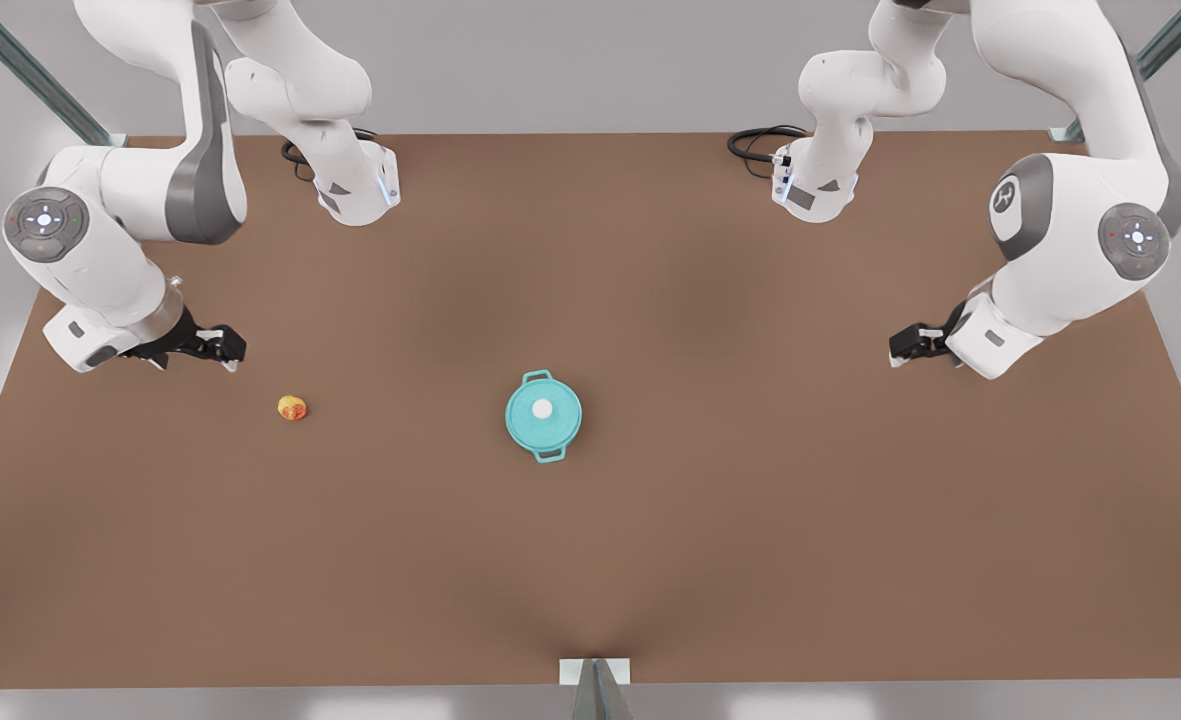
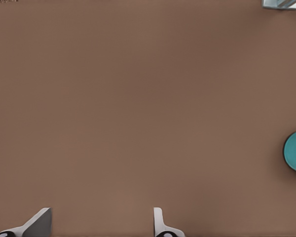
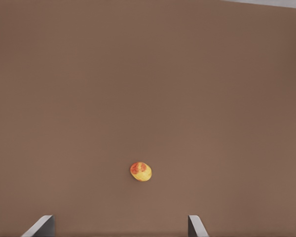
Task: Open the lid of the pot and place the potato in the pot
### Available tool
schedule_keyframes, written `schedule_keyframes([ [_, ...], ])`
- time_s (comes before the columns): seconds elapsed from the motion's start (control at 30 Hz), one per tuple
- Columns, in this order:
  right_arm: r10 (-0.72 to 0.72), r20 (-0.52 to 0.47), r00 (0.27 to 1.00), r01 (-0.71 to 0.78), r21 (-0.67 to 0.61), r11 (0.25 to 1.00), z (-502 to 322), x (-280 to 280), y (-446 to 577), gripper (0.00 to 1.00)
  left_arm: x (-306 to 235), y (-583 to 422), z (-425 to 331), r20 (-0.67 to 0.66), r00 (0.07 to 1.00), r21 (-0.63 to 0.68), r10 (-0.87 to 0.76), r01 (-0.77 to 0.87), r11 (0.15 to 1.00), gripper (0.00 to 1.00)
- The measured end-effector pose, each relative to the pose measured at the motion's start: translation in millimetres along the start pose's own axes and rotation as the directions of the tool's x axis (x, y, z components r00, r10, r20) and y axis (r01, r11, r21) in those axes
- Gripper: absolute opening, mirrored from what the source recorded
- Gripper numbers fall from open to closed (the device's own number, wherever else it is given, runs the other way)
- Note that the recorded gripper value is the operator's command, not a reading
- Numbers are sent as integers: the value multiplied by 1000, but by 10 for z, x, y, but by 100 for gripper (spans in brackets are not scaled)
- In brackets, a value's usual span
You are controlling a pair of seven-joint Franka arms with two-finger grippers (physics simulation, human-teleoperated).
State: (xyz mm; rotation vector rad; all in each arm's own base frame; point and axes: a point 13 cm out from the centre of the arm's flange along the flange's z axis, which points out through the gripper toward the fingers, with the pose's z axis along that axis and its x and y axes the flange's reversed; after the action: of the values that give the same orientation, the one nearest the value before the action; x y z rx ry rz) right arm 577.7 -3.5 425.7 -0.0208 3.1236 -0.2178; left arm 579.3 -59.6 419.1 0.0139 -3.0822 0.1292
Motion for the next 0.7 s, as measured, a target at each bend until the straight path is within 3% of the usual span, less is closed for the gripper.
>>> schedule_keyframes([
  [0.2, -97, 5, 995, 97, -21, 995, -45, 9, 313, 100, 0, -439, 284, -41, 996, -22, 75, -76, 997, 100],
  [0.3, -205, 10, 979, 205, -37, 978, -70, 32, 565, 100, -77, -1660, 476, -32, 972, -31, 231, -232, 972, 100],
  [0.43, -347, -21, 938, 347, -23, 938, 116, 76, 880, 100, 299, -3431, 1181, -59, 918, -71, 393, -397, 915, 100],
  [0.6, -448, -80, 890, 450, -1, 893, 836, 223, 875, 100, 466, -4329, 1889, -23, 942, -79, 335, -336, 939, 100],
  [0.7, -432, -40, 901, 433, 18, 901, 1028, 87, 486, 100, 385, -4661, 2293, 33, 965, -55, 261, -259, 964, 100],
])
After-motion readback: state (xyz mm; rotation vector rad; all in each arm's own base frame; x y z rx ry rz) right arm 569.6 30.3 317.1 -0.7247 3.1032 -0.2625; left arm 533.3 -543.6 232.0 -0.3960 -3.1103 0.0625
